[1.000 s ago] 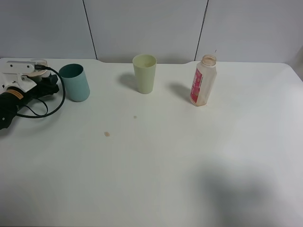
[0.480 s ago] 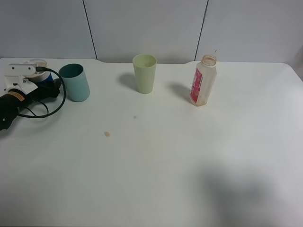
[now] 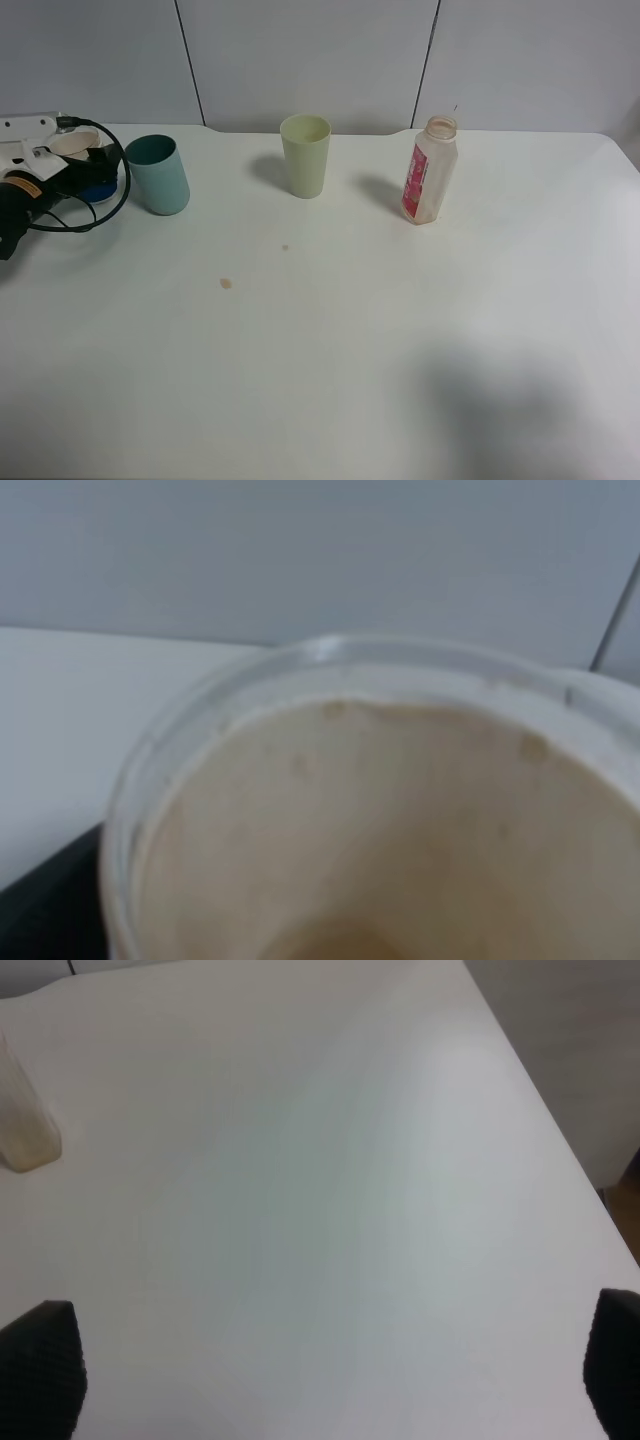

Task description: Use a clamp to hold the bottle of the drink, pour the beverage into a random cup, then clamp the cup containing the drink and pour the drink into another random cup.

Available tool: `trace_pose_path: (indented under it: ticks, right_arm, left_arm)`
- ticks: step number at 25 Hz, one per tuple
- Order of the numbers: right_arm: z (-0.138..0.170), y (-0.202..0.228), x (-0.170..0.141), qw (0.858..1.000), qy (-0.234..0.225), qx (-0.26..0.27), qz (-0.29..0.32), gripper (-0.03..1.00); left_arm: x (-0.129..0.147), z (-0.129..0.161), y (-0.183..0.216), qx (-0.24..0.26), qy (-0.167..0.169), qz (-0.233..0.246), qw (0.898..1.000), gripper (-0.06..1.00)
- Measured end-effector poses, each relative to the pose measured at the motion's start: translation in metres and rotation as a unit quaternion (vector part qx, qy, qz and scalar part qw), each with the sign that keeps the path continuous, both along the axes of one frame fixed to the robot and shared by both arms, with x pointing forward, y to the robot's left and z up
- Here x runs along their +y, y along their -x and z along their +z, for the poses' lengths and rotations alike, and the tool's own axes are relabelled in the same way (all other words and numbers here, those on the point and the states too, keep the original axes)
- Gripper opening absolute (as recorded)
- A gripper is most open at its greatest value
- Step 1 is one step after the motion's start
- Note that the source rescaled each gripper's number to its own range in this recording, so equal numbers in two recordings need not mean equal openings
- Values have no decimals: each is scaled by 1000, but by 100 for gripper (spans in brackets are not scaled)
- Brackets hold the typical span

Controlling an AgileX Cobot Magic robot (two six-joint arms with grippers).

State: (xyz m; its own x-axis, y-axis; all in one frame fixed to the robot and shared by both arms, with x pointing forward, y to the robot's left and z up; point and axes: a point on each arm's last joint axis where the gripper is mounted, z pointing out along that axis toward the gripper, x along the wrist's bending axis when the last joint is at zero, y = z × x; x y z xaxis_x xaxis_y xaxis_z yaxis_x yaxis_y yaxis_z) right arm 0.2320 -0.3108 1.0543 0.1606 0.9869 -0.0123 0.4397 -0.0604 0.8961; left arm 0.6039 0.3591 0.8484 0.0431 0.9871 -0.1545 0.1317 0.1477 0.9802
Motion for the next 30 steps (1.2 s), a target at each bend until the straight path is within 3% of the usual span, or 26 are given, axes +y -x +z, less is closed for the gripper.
trace_pose_path:
  ticks: [11, 24, 30]
  right_arm:
    - [0, 0, 0, 1000, 0, 0, 0, 100]
    - [0, 0, 0, 1000, 0, 0, 0, 100]
    - [0, 0, 0, 1000, 0, 0, 0, 100]
  left_arm:
    - [-1, 17, 5, -14, 5, 2, 1000, 72]
    - [-1, 56, 5, -64, -7, 1, 998, 72]
    - [-6, 93, 8, -112, -25, -20, 993, 72]
